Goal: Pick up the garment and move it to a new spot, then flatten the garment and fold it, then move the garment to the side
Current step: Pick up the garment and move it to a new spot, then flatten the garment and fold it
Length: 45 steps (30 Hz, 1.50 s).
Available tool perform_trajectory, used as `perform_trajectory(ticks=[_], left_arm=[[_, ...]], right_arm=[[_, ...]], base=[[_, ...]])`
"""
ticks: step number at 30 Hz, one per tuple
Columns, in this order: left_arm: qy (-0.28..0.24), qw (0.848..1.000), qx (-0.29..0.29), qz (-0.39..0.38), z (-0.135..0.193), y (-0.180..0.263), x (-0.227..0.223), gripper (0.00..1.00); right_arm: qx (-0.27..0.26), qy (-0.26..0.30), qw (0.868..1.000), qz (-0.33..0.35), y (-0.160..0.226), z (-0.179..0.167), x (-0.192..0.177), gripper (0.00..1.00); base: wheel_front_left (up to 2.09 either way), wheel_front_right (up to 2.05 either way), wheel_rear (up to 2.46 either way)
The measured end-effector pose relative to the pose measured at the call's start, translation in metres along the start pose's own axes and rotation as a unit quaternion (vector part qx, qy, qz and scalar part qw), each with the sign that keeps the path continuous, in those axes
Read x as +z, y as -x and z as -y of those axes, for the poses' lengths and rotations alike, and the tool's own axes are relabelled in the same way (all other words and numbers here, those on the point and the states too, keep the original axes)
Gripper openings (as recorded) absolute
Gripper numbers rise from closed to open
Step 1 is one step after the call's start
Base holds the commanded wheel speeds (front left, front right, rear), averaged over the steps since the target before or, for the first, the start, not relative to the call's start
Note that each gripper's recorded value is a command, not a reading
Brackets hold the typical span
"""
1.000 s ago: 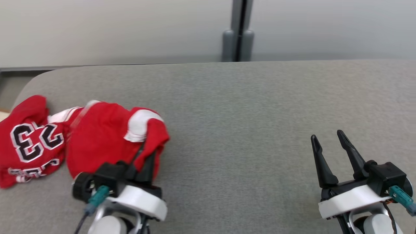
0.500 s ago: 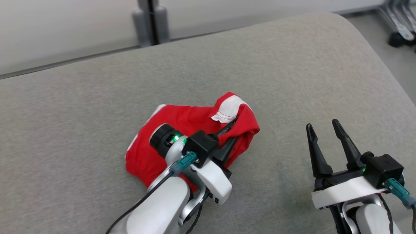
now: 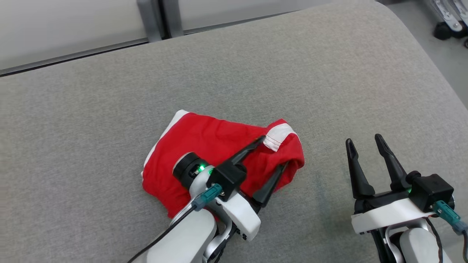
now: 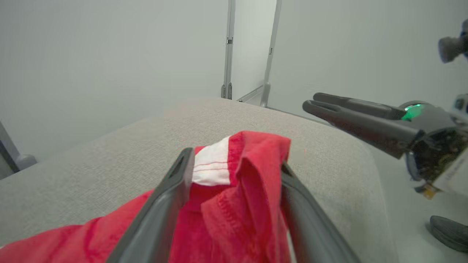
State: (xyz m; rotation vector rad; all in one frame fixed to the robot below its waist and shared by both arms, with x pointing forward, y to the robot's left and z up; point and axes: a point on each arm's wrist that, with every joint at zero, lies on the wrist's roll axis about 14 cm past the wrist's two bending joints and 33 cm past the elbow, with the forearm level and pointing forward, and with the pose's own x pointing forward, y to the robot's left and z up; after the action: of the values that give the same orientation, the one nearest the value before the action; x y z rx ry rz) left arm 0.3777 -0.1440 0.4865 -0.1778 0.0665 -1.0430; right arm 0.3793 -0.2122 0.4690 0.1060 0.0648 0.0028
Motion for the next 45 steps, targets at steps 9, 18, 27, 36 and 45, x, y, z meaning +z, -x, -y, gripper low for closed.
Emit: perform_trajectory(ticks=[9,18,27,36,45], left_arm=[[-0.009,0.98,0.191,0.057,-0.084,0.066,0.037,1.0],[-0.024,0.917,0.394,0.061,-0.162,0.183,0.044,1.0],[-0.045,0.871,0.486,0.064,-0.168,0.271,0.05,1.0],[-0.047,0.879,0.468,0.07,-0.141,0.285,0.049,1.0],[-0.051,0.885,0.458,0.069,-0.136,0.279,0.048,1.0]], right_arm=[[0.055,0.004,0.998,0.021,-0.019,-0.031,0.014,1.0],[0.108,0.005,0.994,0.026,-0.028,-0.067,0.021,1.0],[0.129,0.012,0.991,0.025,-0.009,-0.08,0.027,1.0],[0.131,0.018,0.991,0.026,0.018,-0.08,0.033,1.0],[0.125,0.018,0.992,0.025,0.024,-0.077,0.036,1.0]], base=[[0.0,0.0,0.0],[0.0,0.0,0.0],[0.0,0.0,0.0],[0.0,0.0,0.0],[0.0,0.0,0.0]])
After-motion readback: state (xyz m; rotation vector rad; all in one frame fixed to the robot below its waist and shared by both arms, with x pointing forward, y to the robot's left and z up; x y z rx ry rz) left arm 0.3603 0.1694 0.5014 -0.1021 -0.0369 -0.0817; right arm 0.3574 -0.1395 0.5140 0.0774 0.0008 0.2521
